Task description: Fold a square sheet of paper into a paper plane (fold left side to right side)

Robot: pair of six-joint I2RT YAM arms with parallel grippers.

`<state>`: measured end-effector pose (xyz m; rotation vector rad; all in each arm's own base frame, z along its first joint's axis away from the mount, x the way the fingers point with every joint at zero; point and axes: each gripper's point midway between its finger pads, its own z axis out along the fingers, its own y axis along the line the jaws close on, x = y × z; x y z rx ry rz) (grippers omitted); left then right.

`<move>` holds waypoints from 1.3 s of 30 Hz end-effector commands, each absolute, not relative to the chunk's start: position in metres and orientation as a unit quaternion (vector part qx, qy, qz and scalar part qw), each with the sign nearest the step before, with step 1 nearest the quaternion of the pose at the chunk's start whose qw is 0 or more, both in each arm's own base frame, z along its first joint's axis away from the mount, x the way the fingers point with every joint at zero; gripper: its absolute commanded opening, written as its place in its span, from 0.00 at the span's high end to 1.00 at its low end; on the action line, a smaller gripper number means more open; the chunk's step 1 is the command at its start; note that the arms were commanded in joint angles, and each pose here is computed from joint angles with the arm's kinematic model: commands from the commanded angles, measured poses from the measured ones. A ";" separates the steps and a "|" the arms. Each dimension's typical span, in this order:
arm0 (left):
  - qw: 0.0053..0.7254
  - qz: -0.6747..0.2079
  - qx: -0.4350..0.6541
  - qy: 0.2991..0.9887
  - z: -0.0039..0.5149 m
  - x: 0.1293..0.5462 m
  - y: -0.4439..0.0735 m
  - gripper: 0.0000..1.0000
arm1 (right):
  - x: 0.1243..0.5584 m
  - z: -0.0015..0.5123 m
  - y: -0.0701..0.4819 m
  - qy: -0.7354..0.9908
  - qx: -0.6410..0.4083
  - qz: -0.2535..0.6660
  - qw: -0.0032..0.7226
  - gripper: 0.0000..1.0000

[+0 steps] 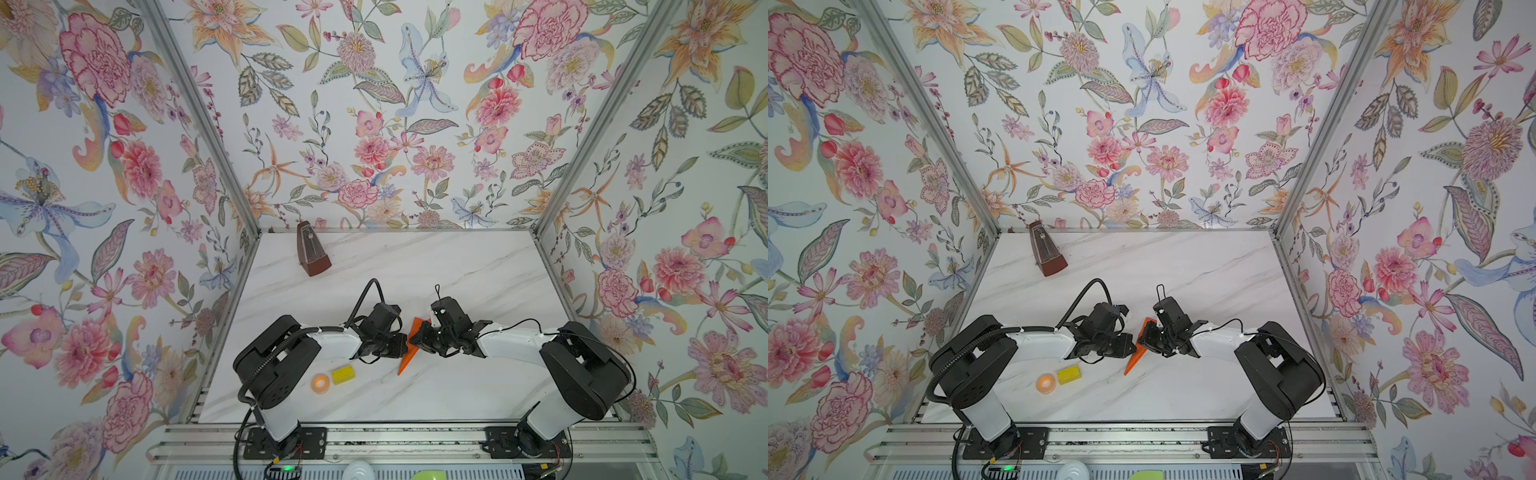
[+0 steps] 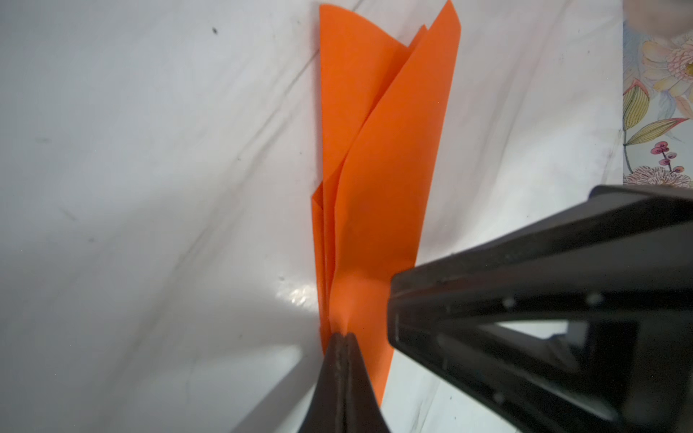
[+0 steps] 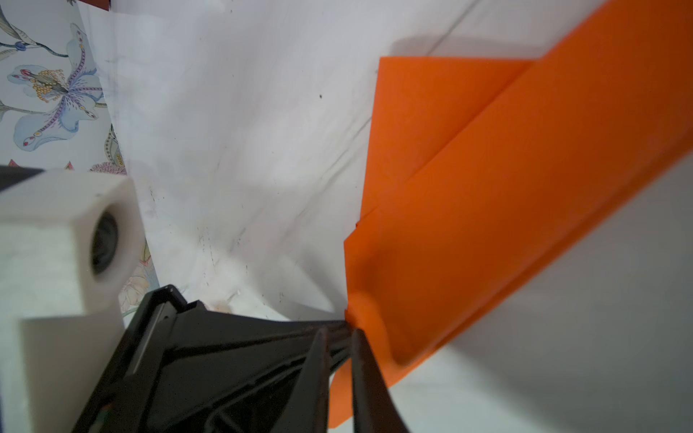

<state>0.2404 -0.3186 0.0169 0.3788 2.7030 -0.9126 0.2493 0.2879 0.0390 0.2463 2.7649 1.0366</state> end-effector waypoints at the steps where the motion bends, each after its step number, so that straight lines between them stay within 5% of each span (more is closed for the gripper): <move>1: 0.067 -0.207 0.116 0.969 -0.037 0.217 -0.271 1.00 | 0.245 0.038 0.289 0.936 0.066 0.337 0.079 0.93; 18: 0.061 -0.203 0.119 0.970 -0.039 0.216 -0.271 1.00 | 0.225 -0.018 0.262 0.967 0.056 0.245 0.034 1.00; 39: 0.089 -0.166 0.159 0.969 -0.016 0.240 -0.271 1.00 | 0.190 -0.007 0.274 0.966 0.048 0.256 0.012 1.00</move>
